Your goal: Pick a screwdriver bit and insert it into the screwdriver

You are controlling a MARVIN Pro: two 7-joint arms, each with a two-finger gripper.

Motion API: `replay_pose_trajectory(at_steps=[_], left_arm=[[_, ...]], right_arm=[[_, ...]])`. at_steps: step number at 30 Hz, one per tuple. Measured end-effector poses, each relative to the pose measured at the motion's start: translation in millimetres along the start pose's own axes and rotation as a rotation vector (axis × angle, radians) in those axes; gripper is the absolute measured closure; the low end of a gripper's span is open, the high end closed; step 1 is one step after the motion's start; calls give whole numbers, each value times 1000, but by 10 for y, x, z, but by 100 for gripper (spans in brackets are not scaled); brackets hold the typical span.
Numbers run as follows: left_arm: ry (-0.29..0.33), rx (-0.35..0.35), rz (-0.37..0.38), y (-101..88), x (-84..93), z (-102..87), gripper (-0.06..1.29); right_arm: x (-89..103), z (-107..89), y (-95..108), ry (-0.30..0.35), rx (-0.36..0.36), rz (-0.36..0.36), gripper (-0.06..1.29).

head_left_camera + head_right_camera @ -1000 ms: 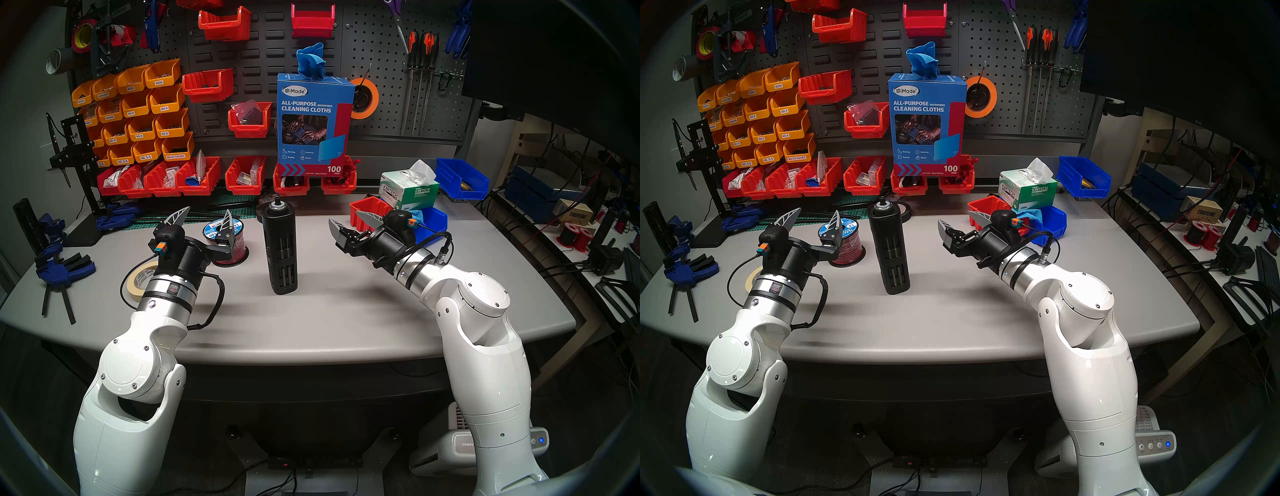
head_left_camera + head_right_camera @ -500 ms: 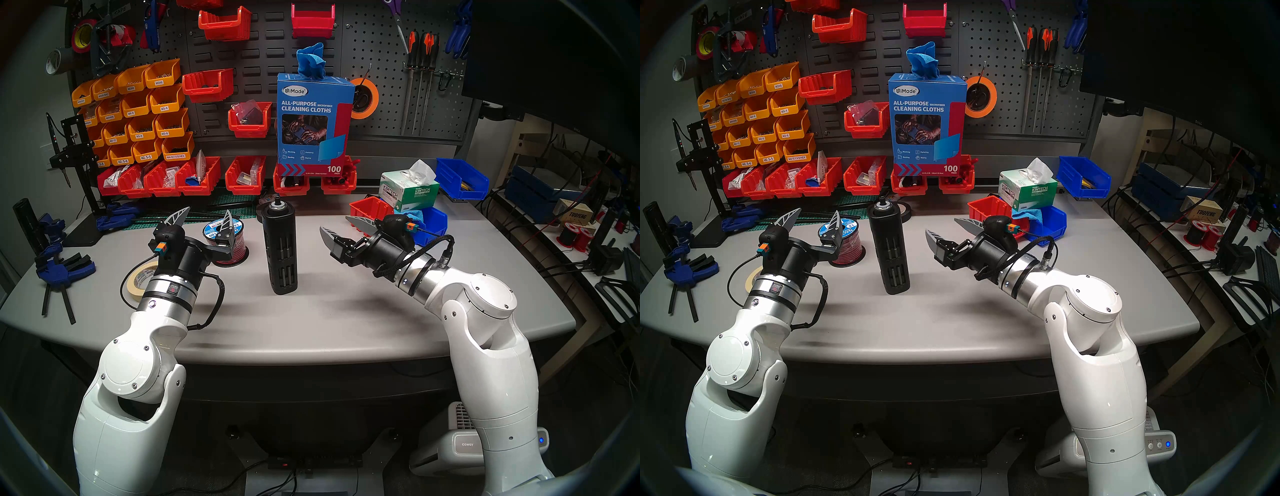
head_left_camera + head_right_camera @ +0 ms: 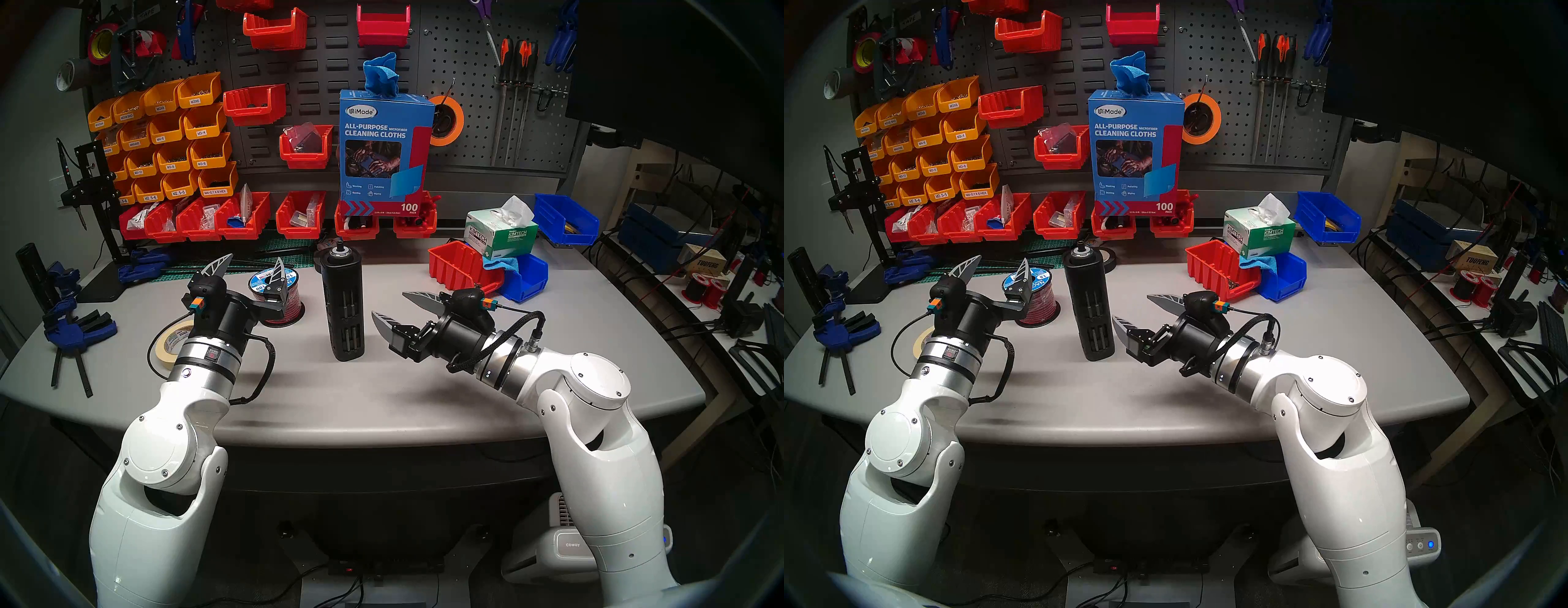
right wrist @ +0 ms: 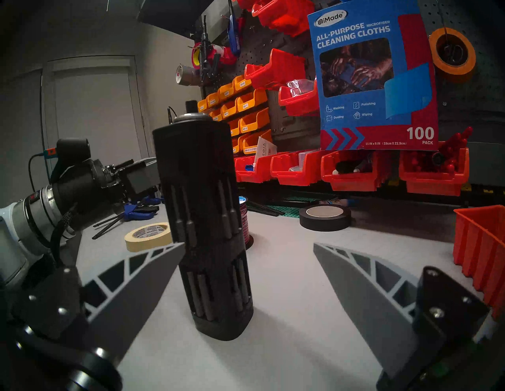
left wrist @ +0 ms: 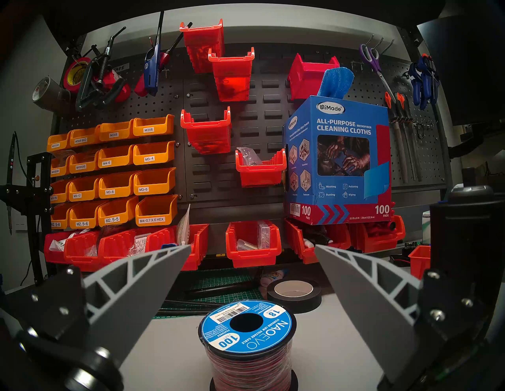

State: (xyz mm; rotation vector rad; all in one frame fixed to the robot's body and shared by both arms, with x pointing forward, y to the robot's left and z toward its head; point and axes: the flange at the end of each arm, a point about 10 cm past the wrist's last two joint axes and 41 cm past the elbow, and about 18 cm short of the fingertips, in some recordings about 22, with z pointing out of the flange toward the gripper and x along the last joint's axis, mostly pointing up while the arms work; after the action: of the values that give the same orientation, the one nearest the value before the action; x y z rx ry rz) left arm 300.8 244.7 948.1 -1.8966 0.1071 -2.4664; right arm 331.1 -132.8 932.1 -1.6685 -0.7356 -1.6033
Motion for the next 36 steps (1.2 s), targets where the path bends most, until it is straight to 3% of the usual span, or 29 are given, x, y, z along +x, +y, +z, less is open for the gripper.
replay_pose_trajectory(at_steps=[18, 20, 24, 25, 26, 29, 36], left_arm=[[-1, 0, 0, 0, -1, 0, 0], [-1, 0, 0, 0, -2, 0, 0], [-1, 0, 0, 0, -2, 0, 0], [-1, 0, 0, 0, -2, 0, 0], [-1, 0, 0, 0, -2, 0, 0], [-2, 0, 0, 1, -2, 0, 0], [-2, 0, 0, 1, -3, 0, 0]], right_arm=[[-161, 160, -360, -54, -78, -93, 1], [-167, 167, -363, -55, -86, -95, 8], [-173, 170, -339, -55, -101, -94, 67], [-173, 168, -333, -55, -103, -94, 69], [-171, 164, -322, -55, -106, -92, 80], [-163, 153, -302, -52, -107, -84, 89], [-155, 136, -298, -53, -80, -56, 88]])
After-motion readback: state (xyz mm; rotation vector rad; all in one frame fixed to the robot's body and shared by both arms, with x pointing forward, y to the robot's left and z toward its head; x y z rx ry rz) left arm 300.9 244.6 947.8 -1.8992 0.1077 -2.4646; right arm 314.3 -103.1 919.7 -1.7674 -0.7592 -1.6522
